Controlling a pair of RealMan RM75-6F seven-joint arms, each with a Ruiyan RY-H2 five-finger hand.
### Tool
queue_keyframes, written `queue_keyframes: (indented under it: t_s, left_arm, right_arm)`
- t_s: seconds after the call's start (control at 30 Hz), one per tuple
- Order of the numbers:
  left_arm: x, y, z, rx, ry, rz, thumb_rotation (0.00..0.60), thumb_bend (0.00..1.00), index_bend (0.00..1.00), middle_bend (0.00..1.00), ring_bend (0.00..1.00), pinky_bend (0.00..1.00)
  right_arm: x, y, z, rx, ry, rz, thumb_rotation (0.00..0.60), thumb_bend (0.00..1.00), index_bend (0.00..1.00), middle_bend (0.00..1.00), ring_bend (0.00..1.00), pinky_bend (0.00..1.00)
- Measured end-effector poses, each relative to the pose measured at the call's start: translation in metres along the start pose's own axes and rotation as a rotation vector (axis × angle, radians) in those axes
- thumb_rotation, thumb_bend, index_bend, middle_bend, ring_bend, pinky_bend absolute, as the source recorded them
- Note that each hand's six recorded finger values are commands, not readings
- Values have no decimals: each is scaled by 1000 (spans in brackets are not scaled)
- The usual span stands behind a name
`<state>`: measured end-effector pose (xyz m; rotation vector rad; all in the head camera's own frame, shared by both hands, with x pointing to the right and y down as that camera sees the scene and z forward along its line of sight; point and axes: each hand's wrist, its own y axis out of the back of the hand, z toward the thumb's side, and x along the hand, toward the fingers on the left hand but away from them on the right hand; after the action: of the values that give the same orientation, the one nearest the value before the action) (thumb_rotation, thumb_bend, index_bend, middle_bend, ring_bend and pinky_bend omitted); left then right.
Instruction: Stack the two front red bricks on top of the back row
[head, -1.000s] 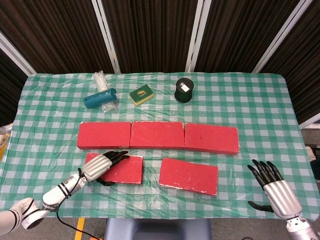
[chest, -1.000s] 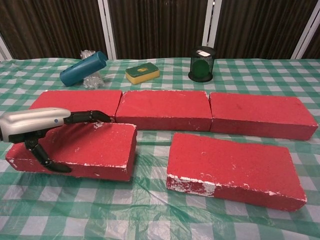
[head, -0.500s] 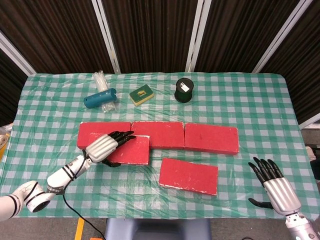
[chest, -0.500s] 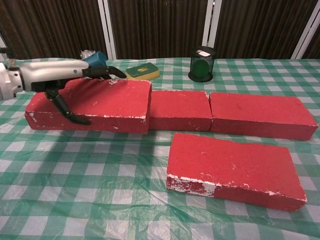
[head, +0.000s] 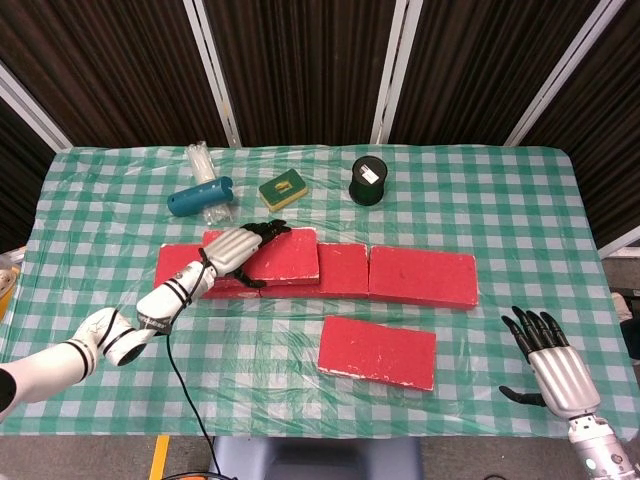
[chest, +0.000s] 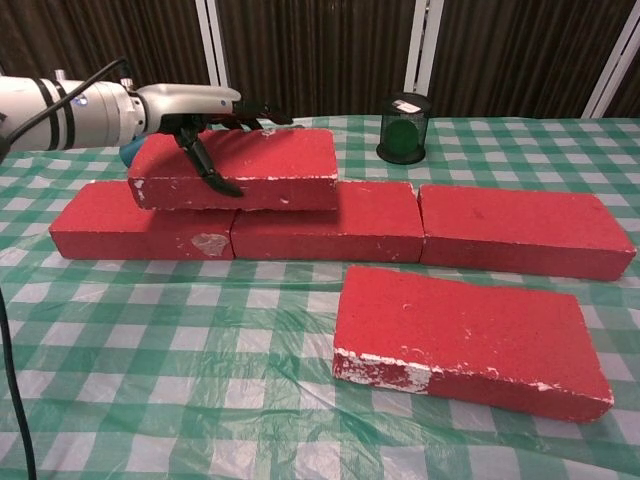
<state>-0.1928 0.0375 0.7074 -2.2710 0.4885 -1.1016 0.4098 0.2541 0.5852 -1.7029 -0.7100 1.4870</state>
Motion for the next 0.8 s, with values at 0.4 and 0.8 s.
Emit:
queue_keyframes:
  t_s: [0.4,0.8]
  left_arm:
    - [14,-10,2,-15,-9,-10,600,250,0,0,309,574]
    - [7,-20,14,22,-45,-22,600,250,0,0,285,525]
  right_arm:
    - [-1,-1,-4,-1,-13,8,538,149,0,0,0,0]
    - [-1,-1,-3,-6,-7,13,538,150,0,0,0,0]
